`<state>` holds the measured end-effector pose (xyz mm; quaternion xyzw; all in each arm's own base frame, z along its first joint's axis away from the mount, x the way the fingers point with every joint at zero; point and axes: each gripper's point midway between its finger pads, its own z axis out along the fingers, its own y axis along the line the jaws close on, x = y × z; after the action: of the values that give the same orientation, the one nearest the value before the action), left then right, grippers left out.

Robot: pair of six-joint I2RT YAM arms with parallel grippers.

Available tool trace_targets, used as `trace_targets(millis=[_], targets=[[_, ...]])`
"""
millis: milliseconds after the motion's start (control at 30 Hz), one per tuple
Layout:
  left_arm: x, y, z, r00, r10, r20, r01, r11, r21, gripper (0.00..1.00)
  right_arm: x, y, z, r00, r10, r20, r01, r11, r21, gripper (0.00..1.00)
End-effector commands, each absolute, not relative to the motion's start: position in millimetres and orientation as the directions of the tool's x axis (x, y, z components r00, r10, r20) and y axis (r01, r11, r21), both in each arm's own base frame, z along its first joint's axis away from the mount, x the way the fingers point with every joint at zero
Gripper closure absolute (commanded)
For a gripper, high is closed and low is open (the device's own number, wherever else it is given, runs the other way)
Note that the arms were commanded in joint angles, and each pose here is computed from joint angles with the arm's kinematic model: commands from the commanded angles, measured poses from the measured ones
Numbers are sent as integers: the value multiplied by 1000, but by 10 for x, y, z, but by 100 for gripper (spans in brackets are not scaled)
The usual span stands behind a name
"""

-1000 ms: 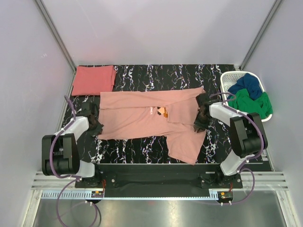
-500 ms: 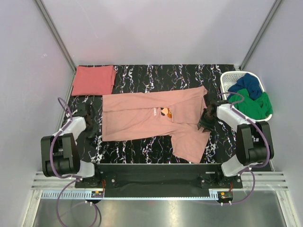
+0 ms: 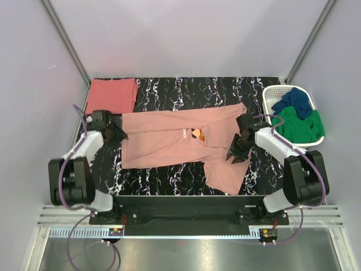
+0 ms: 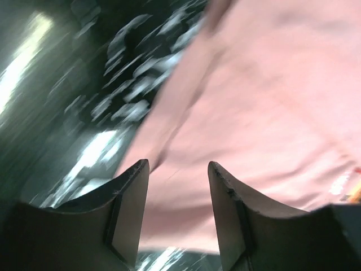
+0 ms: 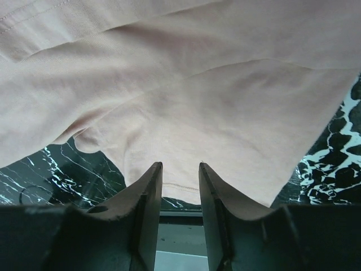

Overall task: Fold and stack the t-shirts
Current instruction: Fold the tshirt

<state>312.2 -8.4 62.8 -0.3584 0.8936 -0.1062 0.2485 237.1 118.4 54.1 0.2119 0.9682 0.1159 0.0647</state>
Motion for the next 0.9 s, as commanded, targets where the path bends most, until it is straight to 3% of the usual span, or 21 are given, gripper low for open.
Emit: trace_targets(millis=[0,133,300,433,600,867], targets=[[3842,-264,1015,-641,-626,-443,-399,766,-505,49,2498,1325,584,-913,395,-99,349,885,308,61],[4017,-160,691,-677,-622,-394,-467,776,-423,49,2372,1152,476,-896,431,-102,403,889,218,62],[3882,25,326,-688,-647,-329,-587,762,-272,49,2014,1110,305,-857,515,9,510,846,155,59],[3817,200,299,-669,-661,-338,-647,743,-171,47,1766,1009,214,-805,588,77,592,805,38,58],[3977,276,891,-611,-652,-449,-630,744,-224,44,1695,912,269,-722,691,24,692,722,7,55],[3754,-144,1372,-629,-612,-480,-481,791,-378,38,1435,789,315,-584,812,2,810,583,-64,52]])
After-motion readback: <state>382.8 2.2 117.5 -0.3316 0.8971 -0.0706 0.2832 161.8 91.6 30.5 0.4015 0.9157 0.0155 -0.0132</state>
